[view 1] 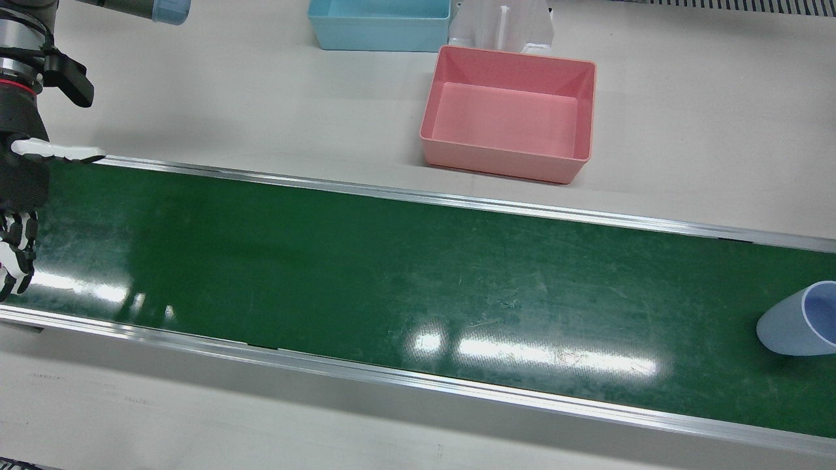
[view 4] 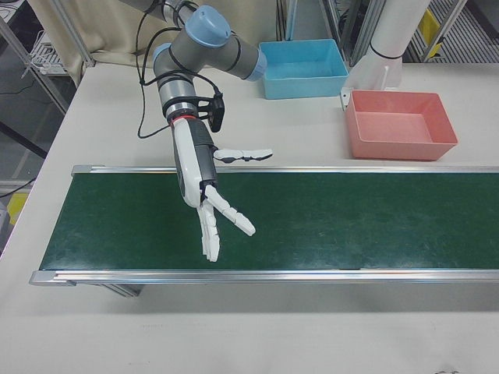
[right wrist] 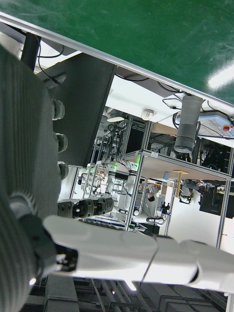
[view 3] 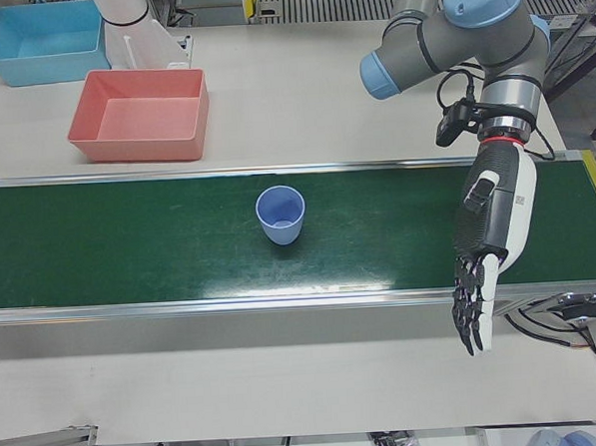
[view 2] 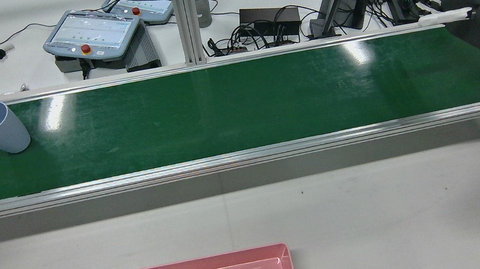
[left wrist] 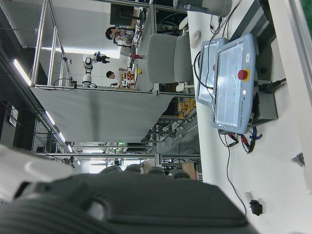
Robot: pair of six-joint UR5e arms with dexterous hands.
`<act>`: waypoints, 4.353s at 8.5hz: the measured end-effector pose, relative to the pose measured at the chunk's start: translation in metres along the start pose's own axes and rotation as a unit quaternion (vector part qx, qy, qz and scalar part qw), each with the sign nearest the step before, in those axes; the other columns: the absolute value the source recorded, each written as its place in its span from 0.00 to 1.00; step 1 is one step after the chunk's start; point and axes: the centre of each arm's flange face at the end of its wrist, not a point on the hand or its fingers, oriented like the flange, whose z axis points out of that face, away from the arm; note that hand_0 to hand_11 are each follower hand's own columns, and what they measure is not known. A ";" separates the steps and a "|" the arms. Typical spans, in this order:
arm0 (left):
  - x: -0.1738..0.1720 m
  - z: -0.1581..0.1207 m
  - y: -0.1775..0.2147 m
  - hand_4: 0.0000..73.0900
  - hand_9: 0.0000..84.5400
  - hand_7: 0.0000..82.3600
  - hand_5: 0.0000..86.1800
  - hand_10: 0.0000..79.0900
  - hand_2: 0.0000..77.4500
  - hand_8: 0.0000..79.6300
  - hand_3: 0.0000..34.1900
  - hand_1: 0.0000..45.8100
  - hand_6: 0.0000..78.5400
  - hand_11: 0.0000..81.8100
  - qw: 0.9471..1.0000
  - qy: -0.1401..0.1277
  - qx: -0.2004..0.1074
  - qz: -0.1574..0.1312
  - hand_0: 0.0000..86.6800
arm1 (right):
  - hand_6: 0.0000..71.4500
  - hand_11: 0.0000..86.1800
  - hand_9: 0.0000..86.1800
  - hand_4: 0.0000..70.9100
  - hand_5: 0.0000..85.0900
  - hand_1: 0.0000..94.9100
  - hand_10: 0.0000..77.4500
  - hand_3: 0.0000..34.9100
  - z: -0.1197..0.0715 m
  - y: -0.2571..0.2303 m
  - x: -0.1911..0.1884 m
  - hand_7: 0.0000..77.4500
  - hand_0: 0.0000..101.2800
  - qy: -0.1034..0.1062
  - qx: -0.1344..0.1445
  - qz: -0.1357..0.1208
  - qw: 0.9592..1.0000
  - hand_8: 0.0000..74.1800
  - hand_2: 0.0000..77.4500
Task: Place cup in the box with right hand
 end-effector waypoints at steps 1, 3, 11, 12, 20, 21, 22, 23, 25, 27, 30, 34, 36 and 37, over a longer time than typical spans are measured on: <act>0.000 0.000 0.000 0.00 0.01 0.00 0.00 0.00 0.01 0.00 0.00 0.01 0.00 0.00 1.000 0.000 0.000 0.000 0.00 | 0.01 0.01 0.01 0.00 0.08 0.26 0.00 0.30 0.000 0.000 0.002 0.01 0.55 0.002 0.000 -0.001 1.000 0.01 0.01; 0.000 0.000 0.000 0.00 0.01 0.00 0.00 0.00 0.01 0.00 0.00 0.01 0.00 0.00 1.000 0.000 0.000 0.000 0.00 | 0.01 0.01 0.01 0.00 0.08 0.22 0.00 0.30 0.004 0.002 0.009 0.01 0.56 -0.009 -0.003 -0.002 1.000 0.01 0.03; 0.000 0.000 0.001 0.00 0.01 0.00 0.00 0.00 0.01 0.00 0.00 0.01 0.00 0.00 1.000 0.000 -0.001 0.001 0.00 | 0.01 0.01 0.01 0.00 0.08 0.22 0.00 0.30 0.020 0.010 0.014 0.02 0.57 -0.055 -0.019 -0.106 0.993 0.01 0.01; 0.000 0.000 0.001 0.00 0.01 0.00 0.00 0.00 0.01 0.00 0.00 0.01 0.00 0.00 1.000 0.000 -0.001 0.001 0.00 | 0.01 0.01 0.01 0.00 0.08 0.18 0.00 0.30 0.028 -0.001 0.024 0.02 0.57 -0.058 -0.024 -0.081 0.995 0.01 0.01; 0.000 0.000 0.002 0.00 0.00 0.00 0.00 0.00 0.01 0.00 0.00 0.01 0.00 0.00 1.000 0.000 -0.001 0.001 0.00 | 0.02 0.01 0.01 0.05 0.08 0.17 0.00 0.30 0.064 0.021 0.064 0.01 0.58 -0.040 -0.050 0.018 0.998 0.01 0.01; 0.000 0.000 0.002 0.00 0.00 0.00 0.00 0.00 0.01 0.00 0.00 0.01 0.00 0.00 1.000 0.000 -0.001 0.001 0.00 | 0.03 0.01 0.01 0.01 0.08 0.22 0.00 0.29 0.063 0.023 0.066 0.02 0.56 -0.038 -0.052 0.019 0.998 0.01 0.01; 0.000 0.000 0.002 0.00 0.00 0.00 0.00 0.00 0.01 0.00 0.00 0.01 0.00 0.00 1.000 0.000 -0.002 0.001 0.00 | 0.02 0.01 0.01 0.01 0.08 0.22 0.00 0.30 0.063 0.026 0.069 0.02 0.56 -0.035 -0.054 0.020 0.998 0.00 0.01; 0.000 0.000 0.002 0.00 0.00 0.00 0.00 0.00 0.01 0.00 0.00 0.01 0.00 0.00 1.000 0.000 -0.002 0.001 0.00 | 0.02 0.01 0.01 0.01 0.08 0.18 0.00 0.30 0.063 0.030 0.073 0.02 0.56 -0.032 -0.057 0.021 0.998 0.01 0.01; 0.000 0.000 0.002 0.00 0.00 0.00 0.00 0.00 0.01 0.00 0.00 0.01 0.00 0.00 1.000 0.000 -0.002 0.001 0.00 | 0.02 0.01 0.01 0.02 0.08 0.20 0.00 0.30 0.062 0.035 0.077 0.02 0.56 -0.029 -0.061 0.024 0.997 0.01 0.01; 0.000 0.000 0.002 0.00 0.00 0.00 0.00 0.00 0.01 0.00 0.00 0.01 0.00 0.00 1.000 0.000 -0.002 0.001 0.00 | 0.03 0.01 0.01 0.02 0.08 0.20 0.00 0.30 0.060 0.041 0.079 0.02 0.56 -0.025 -0.063 0.025 0.997 0.01 0.01; 0.000 0.000 0.002 0.00 0.00 0.00 0.00 0.00 0.01 0.00 0.00 0.01 0.00 0.00 1.000 0.000 -0.002 0.001 0.00 | 0.02 0.01 0.01 0.03 0.08 0.19 0.00 0.30 0.056 0.054 0.086 0.01 0.57 -0.016 -0.067 0.028 0.997 0.01 0.01; 0.000 0.000 0.001 0.00 0.00 0.00 0.00 0.00 0.01 0.00 0.00 0.01 0.00 0.00 1.000 0.000 -0.001 0.001 0.00 | 0.02 0.01 0.01 0.04 0.08 0.22 0.00 0.30 0.051 0.063 0.089 0.02 0.57 -0.011 -0.068 0.029 0.997 0.01 0.01; 0.000 0.000 0.001 0.00 0.00 0.00 0.00 0.00 0.01 0.00 0.00 0.01 0.00 0.00 1.000 0.000 -0.001 0.001 0.00 | 0.03 0.01 0.01 0.02 0.08 0.22 0.00 0.30 0.050 0.064 0.089 0.02 0.57 -0.010 -0.068 0.029 0.997 0.01 0.01; 0.000 0.000 0.001 0.00 0.00 0.00 0.00 0.00 0.01 0.00 0.00 0.01 0.00 0.00 1.000 0.000 0.000 0.001 0.00 | 0.02 0.01 0.01 0.04 0.08 0.16 0.00 0.30 0.049 0.064 0.089 0.02 0.57 -0.010 -0.068 0.029 0.997 0.00 0.01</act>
